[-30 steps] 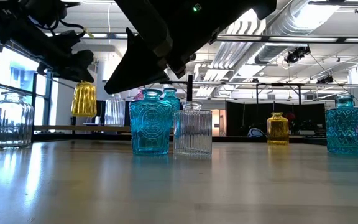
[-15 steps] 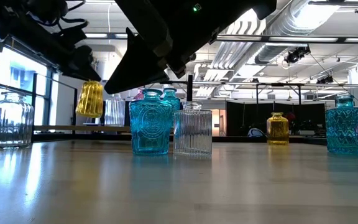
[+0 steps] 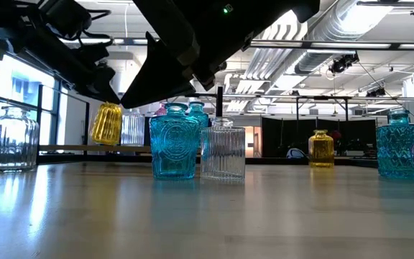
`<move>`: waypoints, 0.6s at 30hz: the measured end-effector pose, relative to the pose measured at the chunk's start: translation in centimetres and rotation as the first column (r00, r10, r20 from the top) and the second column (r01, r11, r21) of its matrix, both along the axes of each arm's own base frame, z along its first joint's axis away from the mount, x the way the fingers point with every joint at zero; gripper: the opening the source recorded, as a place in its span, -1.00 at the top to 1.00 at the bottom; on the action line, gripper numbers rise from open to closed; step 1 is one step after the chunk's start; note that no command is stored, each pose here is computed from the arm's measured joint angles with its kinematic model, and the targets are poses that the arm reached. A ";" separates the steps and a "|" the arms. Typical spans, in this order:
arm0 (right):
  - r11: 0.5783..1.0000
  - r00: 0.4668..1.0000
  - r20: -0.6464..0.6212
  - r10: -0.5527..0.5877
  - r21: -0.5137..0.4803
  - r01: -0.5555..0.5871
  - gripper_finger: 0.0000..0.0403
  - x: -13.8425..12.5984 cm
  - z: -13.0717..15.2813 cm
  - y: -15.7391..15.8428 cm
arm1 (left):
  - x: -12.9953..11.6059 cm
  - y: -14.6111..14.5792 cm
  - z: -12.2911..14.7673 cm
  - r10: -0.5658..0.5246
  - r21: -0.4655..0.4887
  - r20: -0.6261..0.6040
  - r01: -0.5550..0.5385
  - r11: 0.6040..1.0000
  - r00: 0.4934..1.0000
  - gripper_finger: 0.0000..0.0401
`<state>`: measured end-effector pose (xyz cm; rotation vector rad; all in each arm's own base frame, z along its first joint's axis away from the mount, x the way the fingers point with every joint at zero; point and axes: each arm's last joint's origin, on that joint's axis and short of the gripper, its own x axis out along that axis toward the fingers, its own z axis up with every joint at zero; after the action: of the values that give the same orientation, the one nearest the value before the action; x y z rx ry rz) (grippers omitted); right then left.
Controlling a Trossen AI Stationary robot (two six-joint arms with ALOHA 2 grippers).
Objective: Sort vases onto shelf
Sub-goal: Put the bottom right yellow flower vase on the shelf
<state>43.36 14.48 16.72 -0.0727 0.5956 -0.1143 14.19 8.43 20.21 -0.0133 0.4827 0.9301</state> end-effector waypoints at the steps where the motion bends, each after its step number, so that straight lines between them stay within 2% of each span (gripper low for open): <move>1: 1.000 1.000 0.000 0.000 0.000 0.000 1.00 0.0 0.0 0.0 | 0.1 0.1 -0.1 0.007 0.001 -0.005 -0.007 1.000 1.000 0.25; 18: 1.000 1.000 0.000 0.000 0.000 0.000 1.00 0.0 0.0 0.0 | 0.0 0.2 -0.1 0.072 0.025 -0.017 -0.072 0.997 0.997 0.07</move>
<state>43.36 14.48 16.72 -0.0732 0.5959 -0.1142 14.23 8.66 20.08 -0.0003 0.4895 1.0077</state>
